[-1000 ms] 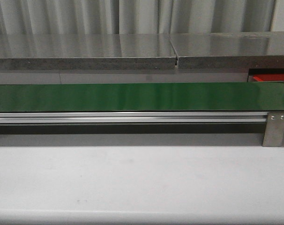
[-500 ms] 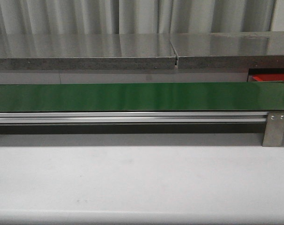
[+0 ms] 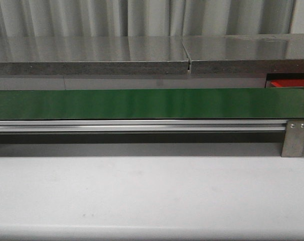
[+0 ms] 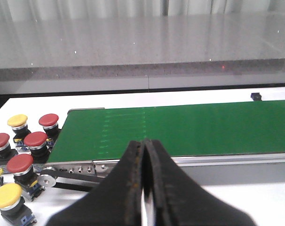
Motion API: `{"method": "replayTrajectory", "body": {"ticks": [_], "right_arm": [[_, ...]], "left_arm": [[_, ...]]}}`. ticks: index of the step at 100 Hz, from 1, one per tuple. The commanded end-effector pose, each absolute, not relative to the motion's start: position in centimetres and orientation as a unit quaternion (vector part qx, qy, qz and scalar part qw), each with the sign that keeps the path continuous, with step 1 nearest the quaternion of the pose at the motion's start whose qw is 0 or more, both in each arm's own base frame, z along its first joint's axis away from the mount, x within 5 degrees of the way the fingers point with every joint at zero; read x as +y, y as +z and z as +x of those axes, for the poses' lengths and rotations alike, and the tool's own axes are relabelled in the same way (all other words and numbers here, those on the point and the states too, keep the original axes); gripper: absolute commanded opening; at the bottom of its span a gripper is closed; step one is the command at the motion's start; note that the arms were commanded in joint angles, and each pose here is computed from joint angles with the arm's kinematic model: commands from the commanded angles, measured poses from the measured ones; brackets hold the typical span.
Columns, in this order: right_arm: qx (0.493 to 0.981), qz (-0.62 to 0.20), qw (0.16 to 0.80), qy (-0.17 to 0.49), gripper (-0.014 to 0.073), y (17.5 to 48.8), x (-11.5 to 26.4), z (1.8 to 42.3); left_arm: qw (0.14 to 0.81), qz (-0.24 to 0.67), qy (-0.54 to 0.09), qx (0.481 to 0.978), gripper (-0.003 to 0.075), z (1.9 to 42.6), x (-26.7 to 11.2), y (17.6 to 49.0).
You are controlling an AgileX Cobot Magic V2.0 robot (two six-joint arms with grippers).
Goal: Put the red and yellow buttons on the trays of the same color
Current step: 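Move the left gripper over the cluster of red and yellow buttons, then lower the left gripper and grasp a yellow button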
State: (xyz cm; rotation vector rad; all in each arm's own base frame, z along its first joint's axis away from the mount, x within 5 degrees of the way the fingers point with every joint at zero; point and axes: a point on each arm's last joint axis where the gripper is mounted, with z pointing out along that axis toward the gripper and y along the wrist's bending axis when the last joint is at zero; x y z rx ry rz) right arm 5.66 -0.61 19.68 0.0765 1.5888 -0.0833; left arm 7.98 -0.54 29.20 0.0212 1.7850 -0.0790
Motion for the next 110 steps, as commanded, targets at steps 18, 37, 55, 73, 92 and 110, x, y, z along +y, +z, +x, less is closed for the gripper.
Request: {"method": "replayTrajectory", "body": {"ticks": [18, 37, 55, 73, 92, 110], "right_arm": [[0.671, 0.027, 0.740, -0.044, -0.0066, 21.2, -0.5, 5.4], [0.671, 0.027, 0.740, -0.044, -0.0066, 21.2, -0.5, 5.4], [0.671, 0.027, 0.740, -0.044, -0.0066, 21.2, -0.5, 5.4], [0.671, 0.027, 0.740, -0.044, -0.0066, 21.2, -0.5, 5.4], [0.671, 0.027, 0.740, -0.044, -0.0066, 21.2, -0.5, 5.4], [0.671, 0.027, 0.740, -0.044, -0.0066, 21.2, -0.5, 5.4]], "left_arm": [[0.626, 0.007, -0.042, 0.779, -0.0020, 11.8, -0.9, 34.2], [0.596, 0.006, -0.041, 0.802, 0.0141, 14.3, -1.1, 35.4], [0.590, 0.007, -0.039, 0.807, 0.0552, 15.9, -1.2, 36.3], [0.575, -0.024, -0.046, 0.817, 0.0533, 16.8, -0.8, 37.0], [0.517, -0.089, -0.020, 0.851, 0.0525, 18.8, 1.3, 37.1], [0.444, -0.169, -0.012, 0.880, 0.0525, 20.3, 4.1, 36.3]]}}
